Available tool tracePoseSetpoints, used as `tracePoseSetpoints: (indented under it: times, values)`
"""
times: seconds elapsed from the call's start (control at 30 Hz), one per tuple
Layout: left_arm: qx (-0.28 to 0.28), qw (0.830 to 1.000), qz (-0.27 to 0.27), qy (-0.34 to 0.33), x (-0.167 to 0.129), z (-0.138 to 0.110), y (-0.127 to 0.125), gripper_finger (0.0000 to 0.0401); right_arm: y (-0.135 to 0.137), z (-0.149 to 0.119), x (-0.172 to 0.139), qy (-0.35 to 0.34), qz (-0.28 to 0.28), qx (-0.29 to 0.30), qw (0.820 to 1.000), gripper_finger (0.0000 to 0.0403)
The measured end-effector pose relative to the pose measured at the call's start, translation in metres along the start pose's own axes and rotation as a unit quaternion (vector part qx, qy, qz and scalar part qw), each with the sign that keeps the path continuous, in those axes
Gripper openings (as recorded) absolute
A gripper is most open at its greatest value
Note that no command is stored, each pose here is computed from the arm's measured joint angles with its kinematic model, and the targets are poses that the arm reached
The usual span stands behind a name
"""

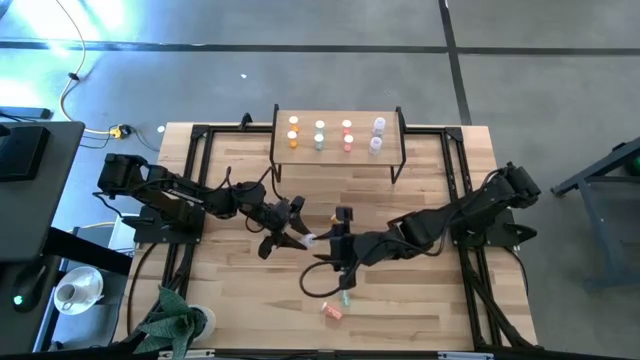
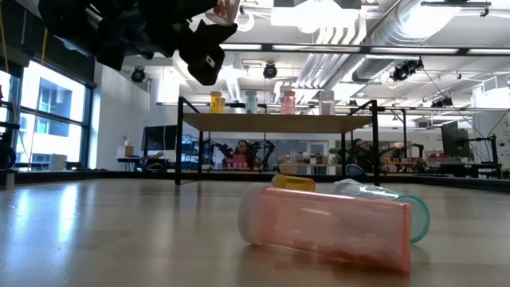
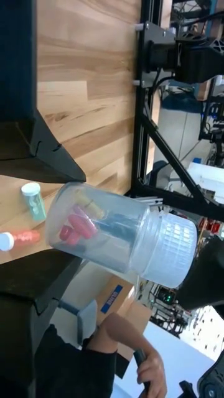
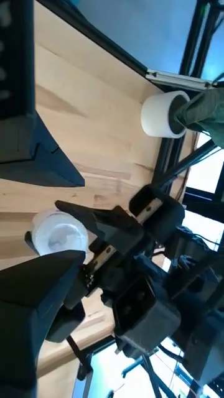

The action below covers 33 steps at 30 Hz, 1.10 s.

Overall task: Pick and place medicine bottles onto shelf by color
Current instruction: Put the transparent pill bottle on the shelf aligned with the transparent pill bottles

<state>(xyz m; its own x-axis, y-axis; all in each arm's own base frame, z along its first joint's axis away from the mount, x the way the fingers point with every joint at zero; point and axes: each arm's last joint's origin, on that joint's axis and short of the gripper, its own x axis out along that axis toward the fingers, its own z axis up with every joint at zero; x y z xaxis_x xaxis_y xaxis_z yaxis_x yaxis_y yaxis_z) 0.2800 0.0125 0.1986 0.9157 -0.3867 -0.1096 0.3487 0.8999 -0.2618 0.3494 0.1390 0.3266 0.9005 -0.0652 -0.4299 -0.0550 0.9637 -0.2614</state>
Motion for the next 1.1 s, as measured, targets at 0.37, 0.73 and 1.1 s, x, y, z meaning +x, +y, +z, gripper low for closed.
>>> tracePoseSetpoints:
  times: [0.37, 0.73, 1.1]
  values:
    - [-0.001, 1.000, 0.000, 0.000, 0.000, 0.000, 0.000, 0.0154, -0.023, -0.002, 0.010, 0.004, -0.004, 0.030, 1.000, 0.0168]
    - [-0.002, 1.000, -0.002, -0.009, 0.000, 0.001, 0.000, 0.0154, -0.022, -0.004, 0.015, 0.009, 0.000, 0.030, 0.999, 0.0168]
    - [0.001, 1.000, -0.004, -0.026, 0.002, 0.010, -0.001, 0.0154, -0.020, -0.006, 0.017, 0.014, 0.001, 0.023, 1.000, 0.0168]
